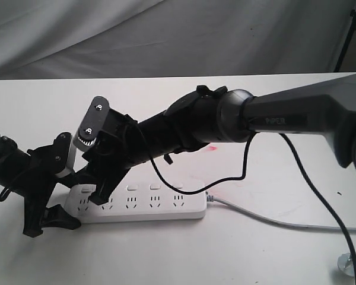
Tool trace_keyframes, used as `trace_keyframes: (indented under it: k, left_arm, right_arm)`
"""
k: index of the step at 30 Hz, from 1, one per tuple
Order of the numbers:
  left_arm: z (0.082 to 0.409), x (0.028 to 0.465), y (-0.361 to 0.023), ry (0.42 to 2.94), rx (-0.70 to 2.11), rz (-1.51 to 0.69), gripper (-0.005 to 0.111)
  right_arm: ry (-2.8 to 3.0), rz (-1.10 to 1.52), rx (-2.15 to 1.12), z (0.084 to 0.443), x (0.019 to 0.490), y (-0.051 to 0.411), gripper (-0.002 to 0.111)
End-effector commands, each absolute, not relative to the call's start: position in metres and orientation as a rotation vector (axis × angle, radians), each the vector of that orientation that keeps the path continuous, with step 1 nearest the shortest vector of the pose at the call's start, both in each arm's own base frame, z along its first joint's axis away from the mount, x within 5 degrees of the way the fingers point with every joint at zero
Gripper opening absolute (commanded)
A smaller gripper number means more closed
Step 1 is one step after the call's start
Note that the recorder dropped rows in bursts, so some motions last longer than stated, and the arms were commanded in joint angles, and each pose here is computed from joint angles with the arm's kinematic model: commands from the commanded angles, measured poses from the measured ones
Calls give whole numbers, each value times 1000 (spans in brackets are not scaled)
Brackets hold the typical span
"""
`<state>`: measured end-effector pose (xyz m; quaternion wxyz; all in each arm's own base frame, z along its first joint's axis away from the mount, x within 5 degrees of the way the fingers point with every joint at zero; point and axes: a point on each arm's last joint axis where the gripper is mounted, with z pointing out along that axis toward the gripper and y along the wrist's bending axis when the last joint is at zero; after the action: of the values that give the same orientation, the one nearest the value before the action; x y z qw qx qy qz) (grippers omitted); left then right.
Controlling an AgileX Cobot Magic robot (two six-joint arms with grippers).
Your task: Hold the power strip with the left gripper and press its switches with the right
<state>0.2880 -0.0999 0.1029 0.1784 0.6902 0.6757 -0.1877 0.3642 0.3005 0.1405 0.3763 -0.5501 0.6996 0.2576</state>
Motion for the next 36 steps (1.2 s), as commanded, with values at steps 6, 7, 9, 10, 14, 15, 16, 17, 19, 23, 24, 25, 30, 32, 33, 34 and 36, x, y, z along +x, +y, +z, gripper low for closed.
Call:
trace_keyframes:
  k: [6, 7, 9, 10, 14, 15, 16, 17, 19, 23, 24, 25, 30, 32, 33, 34, 36]
  left_arm:
    - [103, 289, -102, 1909, 1949, -524, 67]
    - [103, 289, -102, 1909, 1949, -524, 67]
    - [103, 289, -102, 1909, 1949, -524, 67]
    - [103, 289, -102, 1909, 1949, -524, 67]
    - [103, 289, -102, 1909, 1949, -524, 67]
    - [103, 289, -102, 1909, 1949, -524, 67]
    - [103, 289, -102, 1909, 1949, -524, 67]
    - [103, 289, -102, 1909, 1949, -524, 67]
    - [103, 289, -102, 1909, 1949, -524, 67]
    - [103, 289, -102, 1909, 1949, -524, 67]
    - [103, 289, -102, 1909, 1949, -524, 67]
    - [103, 289, -102, 1909, 1949, -524, 67]
    - [103, 289, -102, 1909, 1949, -524, 67]
    - [103, 289, -102, 1909, 1949, -524, 67]
    - [103, 289, -102, 1909, 1949, -524, 67]
    - [103, 289, -102, 1909, 1949, -524, 67]
    - [103, 289, -102, 1909, 1949, -524, 67]
  right_arm:
    - [1782, 585, -1408, 127, 367, 306, 45]
    - [1774, 578, -1411, 127, 367, 306, 45]
    - [1777, 580, -1411, 123, 367, 306, 45]
    - [1772, 575, -1413, 122, 368, 306, 45]
    - [1762, 562, -1415, 118, 369, 307, 45]
    - [1761, 566, -1412, 118, 369, 307, 45]
    - [1759, 568, -1411, 118, 369, 307, 45]
    - [1760, 559, -1411, 118, 369, 307, 45]
    - [1761, 557, -1410, 118, 369, 307, 45]
    - [1755, 558, -1391, 116, 372, 308, 45]
    - [1754, 561, -1394, 114, 372, 309, 45]
    - [1748, 562, -1396, 113, 374, 310, 45]
    - [1734, 555, -1412, 111, 377, 313, 45]
    - [1727, 545, -1436, 110, 376, 312, 45]
    - [1728, 545, -1436, 110, 376, 312, 45]
    - [1728, 545, -1436, 110, 376, 312, 45]
    - [1731, 547, -1434, 110, 376, 312, 45]
